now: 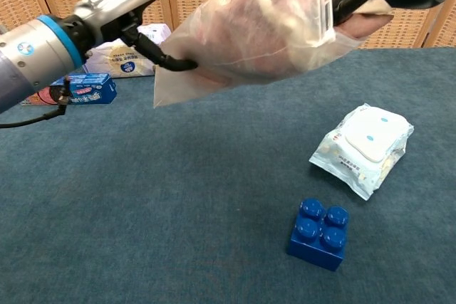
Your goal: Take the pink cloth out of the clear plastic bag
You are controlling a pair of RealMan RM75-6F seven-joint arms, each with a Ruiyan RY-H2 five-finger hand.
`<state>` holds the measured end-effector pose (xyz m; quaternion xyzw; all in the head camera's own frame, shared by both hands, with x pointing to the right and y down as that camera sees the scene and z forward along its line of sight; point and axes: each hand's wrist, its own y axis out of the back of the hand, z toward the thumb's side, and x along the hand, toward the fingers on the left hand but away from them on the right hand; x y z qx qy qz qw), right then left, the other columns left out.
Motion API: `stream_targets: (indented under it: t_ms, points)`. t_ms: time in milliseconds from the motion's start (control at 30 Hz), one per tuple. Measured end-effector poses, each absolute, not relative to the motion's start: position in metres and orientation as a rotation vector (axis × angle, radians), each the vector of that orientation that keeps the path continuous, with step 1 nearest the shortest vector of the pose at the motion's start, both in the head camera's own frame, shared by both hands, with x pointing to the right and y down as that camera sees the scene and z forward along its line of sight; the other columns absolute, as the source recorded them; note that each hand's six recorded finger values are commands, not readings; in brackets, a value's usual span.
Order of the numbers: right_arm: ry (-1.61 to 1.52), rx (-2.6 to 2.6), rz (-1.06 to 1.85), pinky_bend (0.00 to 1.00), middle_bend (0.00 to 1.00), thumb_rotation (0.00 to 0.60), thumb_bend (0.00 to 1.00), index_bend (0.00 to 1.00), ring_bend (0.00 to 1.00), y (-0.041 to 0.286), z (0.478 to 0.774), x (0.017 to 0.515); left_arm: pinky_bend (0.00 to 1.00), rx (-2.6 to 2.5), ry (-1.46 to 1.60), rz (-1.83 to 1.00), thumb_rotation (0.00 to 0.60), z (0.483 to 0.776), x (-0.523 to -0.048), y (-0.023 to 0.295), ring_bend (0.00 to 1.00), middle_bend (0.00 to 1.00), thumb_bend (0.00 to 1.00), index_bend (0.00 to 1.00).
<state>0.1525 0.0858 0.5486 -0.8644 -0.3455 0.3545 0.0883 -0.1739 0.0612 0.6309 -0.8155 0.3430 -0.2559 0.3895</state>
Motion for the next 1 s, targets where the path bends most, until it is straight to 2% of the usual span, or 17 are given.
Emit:
stream_targets:
  t_ms: [533, 767, 1000]
  points:
    - [-0.896, -2.623, 1.085, 0.0, 0.0, 0.6, 0.73, 0.77, 0.0, 0.112, 0.578, 0.119, 0.0, -2.013, 0.786, -0.859, 0.6, 0.651, -0.264, 0.072, 0.0, 0.0, 0.2, 0.0]
    - [-0.892, -2.646, 1.054, 0.0, 0.0, 0.6, 0.73, 0.77, 0.0, 0.112, 0.573, 0.107, 0.0, -2.047, 0.691, -0.919, 0.6, 0.668, -0.282, 0.083, 0.0, 0.0, 0.2, 0.0]
    - [-0.881, -2.669, 1.037, 0.0, 0.0, 0.6, 0.73, 0.77, 0.0, 0.113, 0.569, 0.098, 0.0, -2.087, 0.588, -0.969, 0.6, 0.692, -0.276, 0.098, 0.0, 0.0, 0.2, 0.0]
